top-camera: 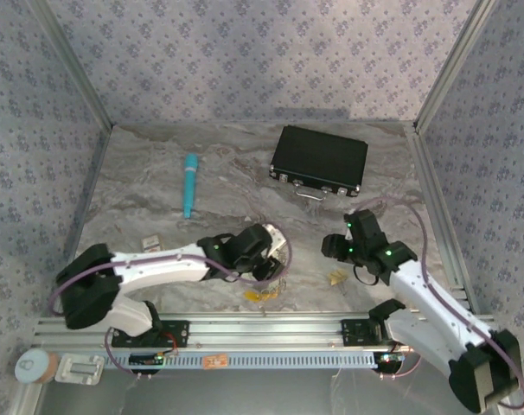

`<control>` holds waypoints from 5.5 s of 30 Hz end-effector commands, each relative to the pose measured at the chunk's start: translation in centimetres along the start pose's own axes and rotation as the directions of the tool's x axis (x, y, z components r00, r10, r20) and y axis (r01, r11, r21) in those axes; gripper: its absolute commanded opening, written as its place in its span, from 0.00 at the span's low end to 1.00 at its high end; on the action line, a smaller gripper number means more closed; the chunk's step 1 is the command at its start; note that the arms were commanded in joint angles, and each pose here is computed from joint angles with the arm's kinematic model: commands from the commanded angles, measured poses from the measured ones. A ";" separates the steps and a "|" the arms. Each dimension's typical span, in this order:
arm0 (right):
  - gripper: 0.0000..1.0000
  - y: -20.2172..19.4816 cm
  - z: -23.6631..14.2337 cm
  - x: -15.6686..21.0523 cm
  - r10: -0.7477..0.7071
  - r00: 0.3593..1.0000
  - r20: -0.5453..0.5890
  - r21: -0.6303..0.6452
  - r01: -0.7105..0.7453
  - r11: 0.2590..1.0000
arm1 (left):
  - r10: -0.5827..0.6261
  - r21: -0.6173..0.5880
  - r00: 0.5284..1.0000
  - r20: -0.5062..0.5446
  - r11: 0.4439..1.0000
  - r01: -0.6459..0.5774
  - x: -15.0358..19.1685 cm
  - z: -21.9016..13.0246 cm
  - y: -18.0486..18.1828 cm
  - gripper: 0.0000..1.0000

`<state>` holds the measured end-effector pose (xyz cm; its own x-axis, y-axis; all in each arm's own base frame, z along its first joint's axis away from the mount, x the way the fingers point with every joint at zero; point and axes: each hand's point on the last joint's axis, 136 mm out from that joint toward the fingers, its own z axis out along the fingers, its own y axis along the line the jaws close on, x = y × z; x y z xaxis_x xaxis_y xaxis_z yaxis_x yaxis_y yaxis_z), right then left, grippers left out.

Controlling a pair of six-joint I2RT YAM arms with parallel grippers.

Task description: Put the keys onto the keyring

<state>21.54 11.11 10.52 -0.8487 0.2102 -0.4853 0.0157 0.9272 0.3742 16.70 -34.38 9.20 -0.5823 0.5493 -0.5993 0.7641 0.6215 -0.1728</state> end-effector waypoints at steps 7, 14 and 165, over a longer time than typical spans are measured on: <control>0.51 -2.3 -3.8 0.0 0.032 0.994 0.105 0.064 -0.039 0.997 | 0.002 -0.003 0.961 -0.277 1.000 -0.003 1.5 3.1 -1.4 0.41; 0.51 -2.2 -4.0 0.0 0.025 0.993 0.111 0.050 -0.031 0.998 | -0.016 -0.051 0.944 -0.329 0.999 -0.001 1.8 4.4 -1.0 0.32; 0.00 18.4 1.9 3.9 -0.657 0.750 0.080 -0.589 0.567 0.576 | 0.248 0.048 0.788 0.563 0.942 -0.331 -1.5 -9.0 2.3 0.00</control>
<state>19.50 30.19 13.94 -0.5945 -0.4337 -0.6771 -0.7959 0.4376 0.4185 16.10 -28.26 14.85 -0.1314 0.3238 -0.9369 0.9355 0.3531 -0.0091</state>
